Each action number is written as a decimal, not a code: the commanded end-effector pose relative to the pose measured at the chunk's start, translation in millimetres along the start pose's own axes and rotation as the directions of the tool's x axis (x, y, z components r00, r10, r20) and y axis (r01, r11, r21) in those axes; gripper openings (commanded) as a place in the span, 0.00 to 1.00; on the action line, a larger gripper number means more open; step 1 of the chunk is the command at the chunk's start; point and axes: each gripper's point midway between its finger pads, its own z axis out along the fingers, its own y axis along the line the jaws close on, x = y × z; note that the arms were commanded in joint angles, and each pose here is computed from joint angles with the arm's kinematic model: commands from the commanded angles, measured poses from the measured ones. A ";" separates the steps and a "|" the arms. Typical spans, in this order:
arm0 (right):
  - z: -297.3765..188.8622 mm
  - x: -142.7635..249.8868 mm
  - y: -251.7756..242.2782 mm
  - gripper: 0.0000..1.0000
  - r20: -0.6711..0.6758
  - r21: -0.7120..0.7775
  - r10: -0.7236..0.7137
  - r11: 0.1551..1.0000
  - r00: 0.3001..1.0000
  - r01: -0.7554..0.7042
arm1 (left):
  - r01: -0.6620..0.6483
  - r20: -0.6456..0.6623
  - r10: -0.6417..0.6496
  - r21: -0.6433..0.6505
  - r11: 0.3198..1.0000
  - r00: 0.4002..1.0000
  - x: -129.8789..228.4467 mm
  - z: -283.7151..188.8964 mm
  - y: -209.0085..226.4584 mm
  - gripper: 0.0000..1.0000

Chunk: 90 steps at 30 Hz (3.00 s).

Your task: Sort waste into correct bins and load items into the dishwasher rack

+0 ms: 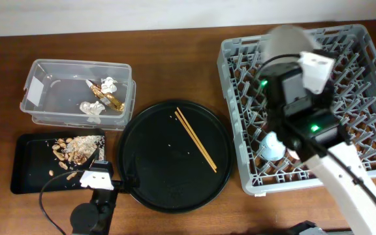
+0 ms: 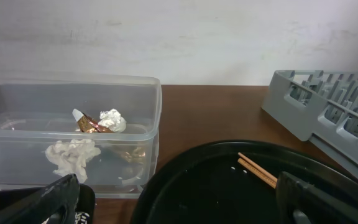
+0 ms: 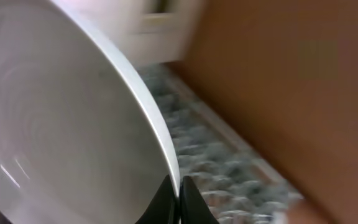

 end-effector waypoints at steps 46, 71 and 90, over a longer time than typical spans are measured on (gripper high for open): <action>-160.9 277.1 249.5 0.51 -0.165 -0.910 -0.782 0.356 0.601 0.214 | -0.015 -0.002 0.015 0.005 1.000 1.000 1.8 0.1 -0.2 0.99; -143.6 311.5 266.2 0.30 -0.149 -0.944 -0.837 0.279 0.526 0.176 | -0.015 -0.002 0.015 0.005 1.000 1.000 1.8 0.1 -0.2 0.99; -170.1 272.9 262.3 0.04 -0.182 -0.961 -0.797 0.269 0.577 0.068 | -0.016 -0.002 0.016 0.005 1.000 1.000 1.8 0.1 -0.2 0.99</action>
